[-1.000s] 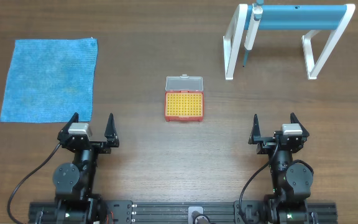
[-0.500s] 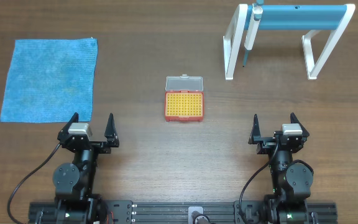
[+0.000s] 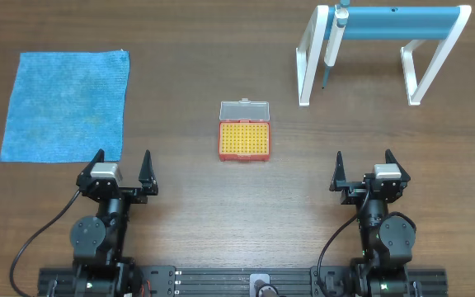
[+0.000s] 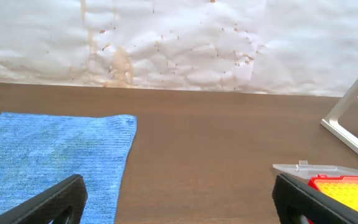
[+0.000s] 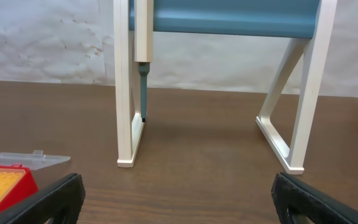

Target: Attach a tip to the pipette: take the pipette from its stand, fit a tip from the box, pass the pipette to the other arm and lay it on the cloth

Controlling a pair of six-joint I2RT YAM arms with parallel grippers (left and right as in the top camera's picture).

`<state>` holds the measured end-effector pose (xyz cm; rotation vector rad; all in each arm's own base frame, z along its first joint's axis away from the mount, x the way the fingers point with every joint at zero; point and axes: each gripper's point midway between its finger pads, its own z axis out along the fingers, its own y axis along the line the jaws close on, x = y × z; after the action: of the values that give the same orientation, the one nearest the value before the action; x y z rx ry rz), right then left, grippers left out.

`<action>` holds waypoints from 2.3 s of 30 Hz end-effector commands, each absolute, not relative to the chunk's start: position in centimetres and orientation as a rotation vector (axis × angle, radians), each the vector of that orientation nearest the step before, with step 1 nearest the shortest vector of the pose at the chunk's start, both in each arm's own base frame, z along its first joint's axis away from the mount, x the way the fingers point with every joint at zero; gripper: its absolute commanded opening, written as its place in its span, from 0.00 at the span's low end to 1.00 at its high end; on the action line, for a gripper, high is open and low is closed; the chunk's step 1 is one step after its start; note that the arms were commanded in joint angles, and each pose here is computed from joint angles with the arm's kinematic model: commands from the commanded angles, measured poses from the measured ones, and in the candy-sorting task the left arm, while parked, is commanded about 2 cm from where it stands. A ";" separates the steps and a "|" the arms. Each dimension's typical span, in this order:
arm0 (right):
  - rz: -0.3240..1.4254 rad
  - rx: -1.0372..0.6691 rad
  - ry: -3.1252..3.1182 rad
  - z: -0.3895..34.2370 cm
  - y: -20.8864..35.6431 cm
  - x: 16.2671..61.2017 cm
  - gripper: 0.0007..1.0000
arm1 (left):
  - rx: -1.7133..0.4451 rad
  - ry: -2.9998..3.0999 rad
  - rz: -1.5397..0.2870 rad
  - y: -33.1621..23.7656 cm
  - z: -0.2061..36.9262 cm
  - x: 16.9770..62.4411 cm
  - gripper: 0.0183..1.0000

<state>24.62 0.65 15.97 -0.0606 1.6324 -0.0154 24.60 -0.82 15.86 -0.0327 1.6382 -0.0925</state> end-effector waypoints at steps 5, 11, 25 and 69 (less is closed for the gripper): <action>0.024 -0.010 1.645 15.6 0.5 24.6 0.97 | -0.011 1.652 -0.094 -1.1 15.5 24.6 0.97; 0.026 -0.007 1.561 18.3 0.5 25.7 0.97 | -0.011 1.652 -0.094 -1.1 15.5 24.6 0.96; 0.034 -0.013 1.544 21.2 1.1 36.4 0.98 | -0.011 1.652 -0.094 -1.1 15.5 24.6 0.96; 0.035 -0.015 1.555 19.5 2.1 46.2 0.98 | -0.011 1.652 -0.094 -1.1 15.5 24.6 0.96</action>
<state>45.37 2.20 19.13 -0.0292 1.5659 0.0373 24.62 -0.82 15.72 -0.0323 1.6447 -0.0925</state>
